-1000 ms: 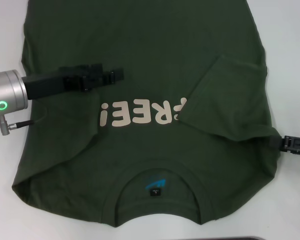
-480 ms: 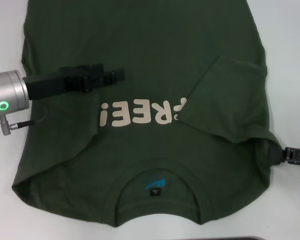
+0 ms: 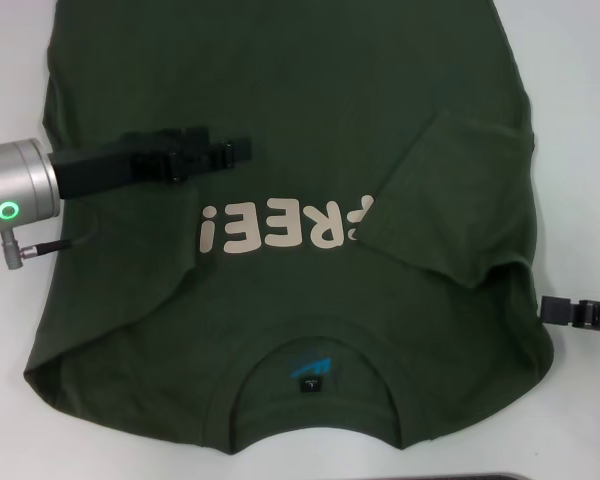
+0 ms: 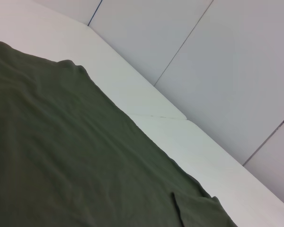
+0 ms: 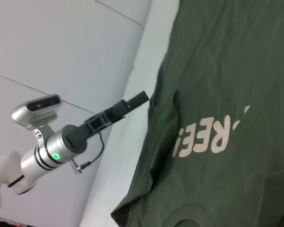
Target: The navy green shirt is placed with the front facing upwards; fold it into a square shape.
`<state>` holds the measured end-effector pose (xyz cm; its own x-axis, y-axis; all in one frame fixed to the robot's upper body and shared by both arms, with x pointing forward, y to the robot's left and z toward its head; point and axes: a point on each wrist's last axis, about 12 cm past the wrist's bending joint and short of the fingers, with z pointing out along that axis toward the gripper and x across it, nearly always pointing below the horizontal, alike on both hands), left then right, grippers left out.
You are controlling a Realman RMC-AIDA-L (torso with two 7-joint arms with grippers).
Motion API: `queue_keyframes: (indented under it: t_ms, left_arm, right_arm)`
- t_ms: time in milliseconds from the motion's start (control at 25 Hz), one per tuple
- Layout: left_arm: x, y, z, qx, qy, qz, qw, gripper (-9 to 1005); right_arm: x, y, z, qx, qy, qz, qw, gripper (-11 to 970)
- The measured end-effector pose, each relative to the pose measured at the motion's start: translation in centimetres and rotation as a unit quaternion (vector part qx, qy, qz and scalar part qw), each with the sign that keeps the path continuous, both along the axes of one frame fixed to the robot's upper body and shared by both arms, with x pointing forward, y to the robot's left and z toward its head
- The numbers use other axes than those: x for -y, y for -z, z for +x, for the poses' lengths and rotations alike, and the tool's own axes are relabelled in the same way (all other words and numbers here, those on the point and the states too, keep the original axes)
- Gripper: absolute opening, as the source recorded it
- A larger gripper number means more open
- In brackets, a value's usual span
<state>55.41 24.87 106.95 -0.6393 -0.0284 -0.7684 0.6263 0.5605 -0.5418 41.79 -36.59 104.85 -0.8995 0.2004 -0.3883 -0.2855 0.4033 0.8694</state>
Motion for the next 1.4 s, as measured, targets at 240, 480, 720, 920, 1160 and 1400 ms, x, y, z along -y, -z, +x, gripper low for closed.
queue_keyframes:
  t_ms: [240, 480, 720, 920, 1160, 1400]
  left_arm:
    - [0.1, 0.2, 0.0, -0.003, -0.002, -0.001, 1.000, 888]
    - [0.2, 0.2, 0.1, -0.003, -0.001, -0.001, 1.000, 887]
    - [0.3, 0.1, 0.1, -0.003, 0.000, -0.002, 1.000, 887]
    - [0.3, 0.1, 0.1, -0.003, 0.000, -0.002, 1.000, 887]
    - [0.4, 0.1, 0.2, -0.002, 0.000, -0.001, 1.000, 887]
    - [0.3, 0.1, 0.3, -0.002, -0.004, 0.001, 1.000, 887]
  right_arm:
    - [1.2, 0.3, -0.4, -0.009, 0.032, -0.020, 0.999, 816]
    - [2.1, 0.5, -1.1, -0.016, 0.044, -0.032, 0.998, 816]
    - [2.5, 1.1, -1.4, -0.034, 0.047, -0.055, 0.997, 815]
    - [2.5, 1.5, -1.1, -0.040, 0.051, -0.071, 0.995, 815]
    - [2.2, 1.3, -0.2, -0.032, 0.054, -0.069, 0.996, 815]
    - [1.7, 1.1, 0.8, -0.028, 0.048, -0.067, 0.996, 816]
